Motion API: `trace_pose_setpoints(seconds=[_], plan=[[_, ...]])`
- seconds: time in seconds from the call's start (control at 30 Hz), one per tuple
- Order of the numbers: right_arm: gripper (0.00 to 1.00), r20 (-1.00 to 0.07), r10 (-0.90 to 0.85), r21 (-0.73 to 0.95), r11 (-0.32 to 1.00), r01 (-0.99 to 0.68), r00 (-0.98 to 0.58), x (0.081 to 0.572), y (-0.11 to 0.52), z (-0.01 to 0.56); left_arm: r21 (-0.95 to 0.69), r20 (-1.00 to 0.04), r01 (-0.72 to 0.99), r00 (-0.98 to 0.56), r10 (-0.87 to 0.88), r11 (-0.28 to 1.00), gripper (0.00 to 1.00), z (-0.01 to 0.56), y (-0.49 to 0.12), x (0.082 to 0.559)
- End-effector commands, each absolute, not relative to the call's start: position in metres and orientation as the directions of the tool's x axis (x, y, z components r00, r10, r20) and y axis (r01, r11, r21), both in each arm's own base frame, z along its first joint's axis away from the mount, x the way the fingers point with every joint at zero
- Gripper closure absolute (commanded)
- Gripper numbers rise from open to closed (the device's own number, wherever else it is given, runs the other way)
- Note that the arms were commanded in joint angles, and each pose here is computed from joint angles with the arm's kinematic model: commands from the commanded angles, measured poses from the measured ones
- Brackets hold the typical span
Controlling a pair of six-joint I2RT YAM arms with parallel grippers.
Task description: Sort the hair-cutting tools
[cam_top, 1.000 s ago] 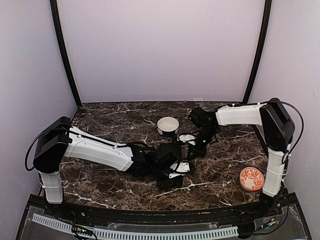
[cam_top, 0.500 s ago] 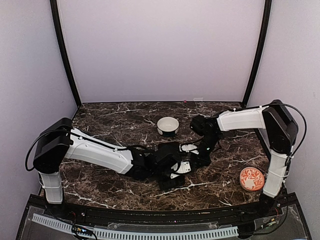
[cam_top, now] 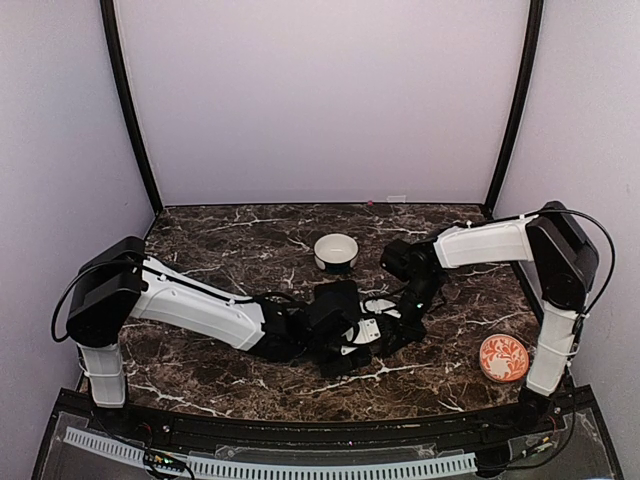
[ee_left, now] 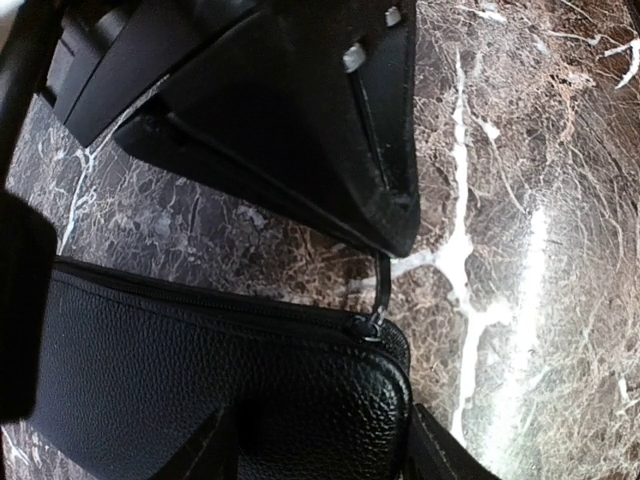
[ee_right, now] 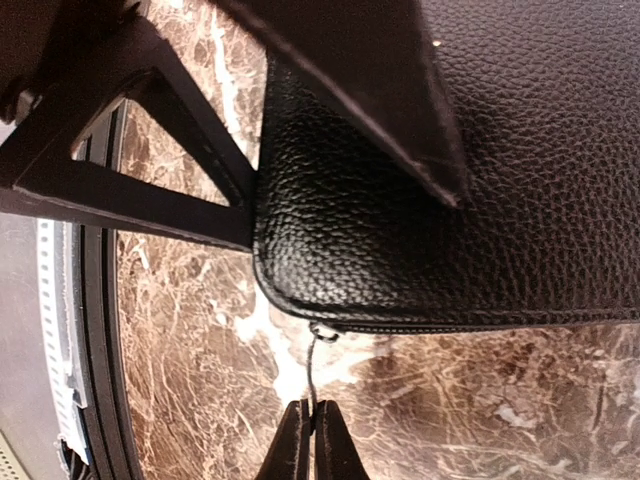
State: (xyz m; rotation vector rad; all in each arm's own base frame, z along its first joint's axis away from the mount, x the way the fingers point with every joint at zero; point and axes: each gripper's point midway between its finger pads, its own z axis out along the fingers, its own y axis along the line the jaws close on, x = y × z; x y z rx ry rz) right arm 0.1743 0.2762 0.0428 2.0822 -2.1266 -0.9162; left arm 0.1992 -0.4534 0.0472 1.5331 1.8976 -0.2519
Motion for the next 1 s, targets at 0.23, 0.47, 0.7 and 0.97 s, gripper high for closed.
trace_pose_setpoints(seconds=[0.23, 0.47, 0.7, 0.97], plan=[[1.0, -0.381, -0.912, 0.57, -0.102, -0.815, -0.153, 0.134, 0.274, 0.06, 0.305, -0.618, 0.86, -0.148, 0.772, 0.408, 0.46, 0.064, -0.428, 0.224], [1.0, -0.39, -0.895, 0.617, -0.081, -0.783, -0.215, 0.135, 0.279, 0.068, 0.257, -0.659, 0.869, -0.163, 0.734, 0.423, 0.44, 0.068, -0.437, 0.221], [1.0, -0.307, -0.91, 0.546, 0.072, -0.835, -0.28, 0.175, 0.233, 0.055, 0.256, -0.722, 0.886, -0.09, 0.686, 0.386, 0.37, 0.102, -0.435, 0.202], [1.0, -0.254, -0.869, 0.403, 0.303, -0.863, -0.424, 0.276, 0.175, 0.05, 0.299, -0.722, 0.849, -0.098, 0.685, 0.436, 0.28, 0.121, -0.425, 0.217]])
